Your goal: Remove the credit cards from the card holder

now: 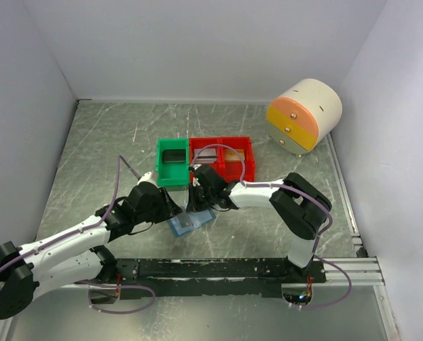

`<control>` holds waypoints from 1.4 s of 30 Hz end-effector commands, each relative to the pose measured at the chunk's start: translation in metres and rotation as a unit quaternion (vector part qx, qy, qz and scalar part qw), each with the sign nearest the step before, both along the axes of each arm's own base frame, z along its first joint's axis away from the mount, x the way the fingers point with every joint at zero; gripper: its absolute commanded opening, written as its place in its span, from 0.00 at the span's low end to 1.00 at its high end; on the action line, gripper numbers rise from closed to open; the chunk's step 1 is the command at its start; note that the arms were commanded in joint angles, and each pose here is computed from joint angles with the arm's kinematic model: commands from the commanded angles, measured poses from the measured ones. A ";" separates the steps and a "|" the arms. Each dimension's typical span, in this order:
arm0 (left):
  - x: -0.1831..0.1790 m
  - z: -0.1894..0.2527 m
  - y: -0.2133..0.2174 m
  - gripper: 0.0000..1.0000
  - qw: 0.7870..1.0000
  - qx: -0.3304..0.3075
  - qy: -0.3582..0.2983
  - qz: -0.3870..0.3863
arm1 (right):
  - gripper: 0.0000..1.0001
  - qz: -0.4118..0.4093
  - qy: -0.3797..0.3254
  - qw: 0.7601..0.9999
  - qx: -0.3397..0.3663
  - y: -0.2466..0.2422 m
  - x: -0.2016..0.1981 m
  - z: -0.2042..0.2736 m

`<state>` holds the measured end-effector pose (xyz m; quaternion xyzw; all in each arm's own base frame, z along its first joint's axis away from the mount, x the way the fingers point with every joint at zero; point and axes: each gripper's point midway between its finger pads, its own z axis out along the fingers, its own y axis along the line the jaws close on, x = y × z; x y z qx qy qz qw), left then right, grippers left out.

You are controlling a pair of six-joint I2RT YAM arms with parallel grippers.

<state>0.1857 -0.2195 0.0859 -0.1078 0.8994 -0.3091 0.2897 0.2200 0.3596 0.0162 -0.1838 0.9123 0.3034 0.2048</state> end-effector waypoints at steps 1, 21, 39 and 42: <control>0.000 -0.004 -0.010 0.49 1.000 -0.004 0.005 -0.014 | 0.03 0.004 0.022 0.999 -0.046 -0.016 -0.009 -0.027; -0.002 -0.023 -0.019 0.49 0.999 -0.019 0.017 -0.022 | 0.03 0.007 0.024 0.999 -0.039 -0.015 -0.010 -0.026; -0.003 -0.037 -0.012 0.41 0.999 0.011 0.041 -0.009 | 0.16 0.010 -0.012 0.999 0.048 0.005 -0.006 0.029; -0.002 -0.036 -0.015 0.42 0.999 0.007 0.039 -0.016 | 0.25 -0.004 -0.026 0.998 0.058 0.002 -0.003 0.042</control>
